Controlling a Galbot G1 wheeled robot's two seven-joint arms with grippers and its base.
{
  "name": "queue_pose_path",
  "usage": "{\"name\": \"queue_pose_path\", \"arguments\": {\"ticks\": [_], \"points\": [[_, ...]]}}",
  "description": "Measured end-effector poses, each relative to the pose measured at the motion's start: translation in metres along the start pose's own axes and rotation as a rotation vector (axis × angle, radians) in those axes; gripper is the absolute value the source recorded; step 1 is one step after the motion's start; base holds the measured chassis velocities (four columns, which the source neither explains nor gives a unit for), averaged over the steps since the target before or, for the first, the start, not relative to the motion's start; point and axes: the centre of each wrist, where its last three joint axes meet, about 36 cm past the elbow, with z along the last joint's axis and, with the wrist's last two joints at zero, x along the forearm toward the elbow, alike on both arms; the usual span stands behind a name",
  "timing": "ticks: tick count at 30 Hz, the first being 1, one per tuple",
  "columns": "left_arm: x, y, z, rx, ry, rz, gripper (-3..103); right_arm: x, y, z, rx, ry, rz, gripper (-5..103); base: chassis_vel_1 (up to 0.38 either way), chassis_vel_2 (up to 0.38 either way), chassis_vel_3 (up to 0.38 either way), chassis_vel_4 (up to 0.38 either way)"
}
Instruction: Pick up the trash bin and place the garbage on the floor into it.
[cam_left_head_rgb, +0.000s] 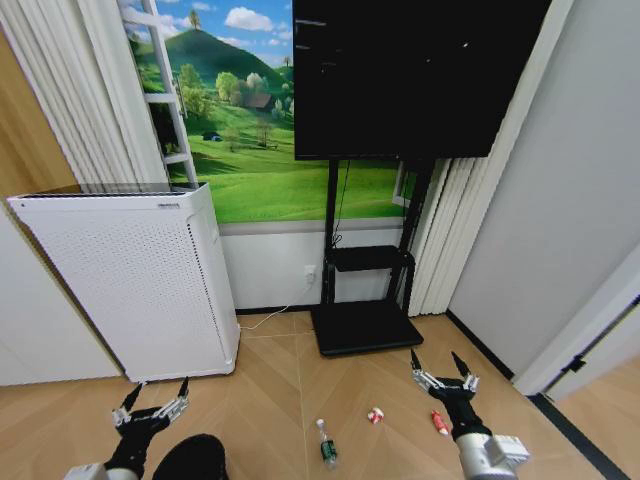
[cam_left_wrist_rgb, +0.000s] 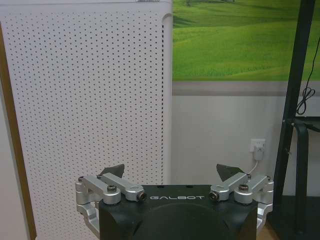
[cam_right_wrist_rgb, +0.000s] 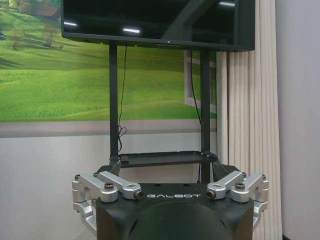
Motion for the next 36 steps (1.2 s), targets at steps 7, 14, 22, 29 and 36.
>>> {"name": "queue_pose_path", "arguments": {"ticks": [7,14,22,29,36], "points": [[0.0001,-0.0004,0.0001,0.000,0.001,0.004,100,0.0019,0.0000,0.0017,0.000,0.001,0.000,100,0.000,0.000,0.000,0.000],[0.0006,0.0002,0.0008,-0.003,0.005,0.006,100,0.0017,-0.0006,0.0024,0.002,0.001,0.000,100,0.000,0.000,0.000,0.000],[0.0000,0.0010,0.0003,-0.001,0.001,0.012,100,0.0013,-0.0009,0.0038,-0.001,-0.005,0.002,100,0.000,0.000,0.000,0.000],[0.0010,0.0003,-0.0012,0.001,-0.003,0.017,100,0.0037,-0.0021,0.0049,-0.017,-0.007,-0.027,100,0.000,0.000,0.000,0.000],[0.0019,-0.0002,-0.0019,0.002,-0.005,0.017,100,0.0046,-0.0012,0.0032,-0.017,0.003,-0.027,100,0.000,0.000,0.000,0.000]]}}
